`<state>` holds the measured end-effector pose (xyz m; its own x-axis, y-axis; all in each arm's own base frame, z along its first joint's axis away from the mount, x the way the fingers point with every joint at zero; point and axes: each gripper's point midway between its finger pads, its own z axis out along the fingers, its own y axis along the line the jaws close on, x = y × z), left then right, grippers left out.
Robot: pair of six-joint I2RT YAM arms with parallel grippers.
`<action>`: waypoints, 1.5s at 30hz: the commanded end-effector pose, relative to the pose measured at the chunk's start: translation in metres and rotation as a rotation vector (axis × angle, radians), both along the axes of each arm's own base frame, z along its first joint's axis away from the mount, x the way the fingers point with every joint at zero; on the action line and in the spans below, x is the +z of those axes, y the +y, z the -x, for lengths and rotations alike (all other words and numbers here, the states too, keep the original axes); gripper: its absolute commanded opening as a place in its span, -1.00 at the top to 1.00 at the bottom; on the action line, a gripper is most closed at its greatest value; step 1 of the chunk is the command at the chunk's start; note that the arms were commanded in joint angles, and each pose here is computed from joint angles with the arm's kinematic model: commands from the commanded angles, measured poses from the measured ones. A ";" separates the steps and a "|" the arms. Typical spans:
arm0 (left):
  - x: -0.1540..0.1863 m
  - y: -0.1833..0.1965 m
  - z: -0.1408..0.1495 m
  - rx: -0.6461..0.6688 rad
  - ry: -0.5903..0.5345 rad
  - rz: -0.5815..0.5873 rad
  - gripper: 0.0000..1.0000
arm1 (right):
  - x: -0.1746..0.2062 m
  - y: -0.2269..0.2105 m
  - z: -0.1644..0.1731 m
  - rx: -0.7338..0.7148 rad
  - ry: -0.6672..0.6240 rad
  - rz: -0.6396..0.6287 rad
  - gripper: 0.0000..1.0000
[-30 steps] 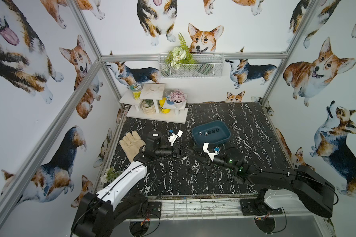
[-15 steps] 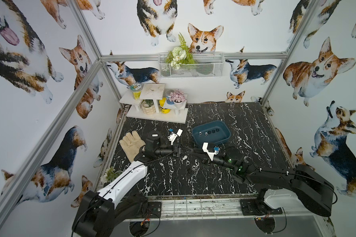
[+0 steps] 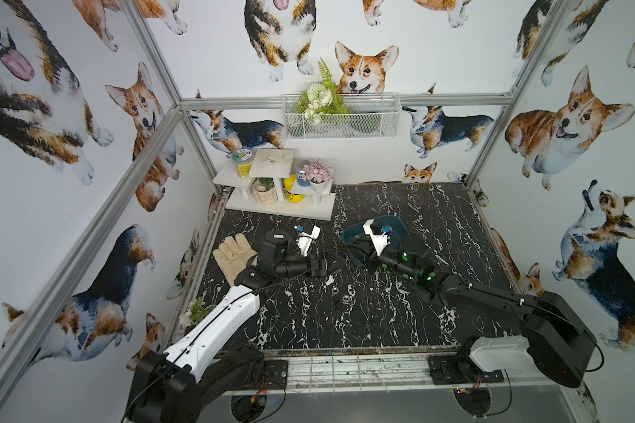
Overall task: Put the nuts on the desktop into the storage box
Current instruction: Pick up the nut from the center of the board, then place the nut in the storage box.
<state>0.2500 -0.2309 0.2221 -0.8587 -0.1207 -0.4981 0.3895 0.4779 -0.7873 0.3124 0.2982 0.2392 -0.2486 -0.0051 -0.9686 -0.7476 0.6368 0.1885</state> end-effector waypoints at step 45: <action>-0.079 0.078 -0.014 0.357 -0.063 -0.488 -0.93 | -0.121 -0.041 -0.104 -0.442 0.513 0.436 0.13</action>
<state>0.2699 -0.1504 0.1447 -0.7474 -0.1363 -0.6502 0.2097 0.8803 -0.4256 0.4112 0.2598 0.0914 -0.7862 -0.1661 -0.5952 -0.2980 0.9457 0.1299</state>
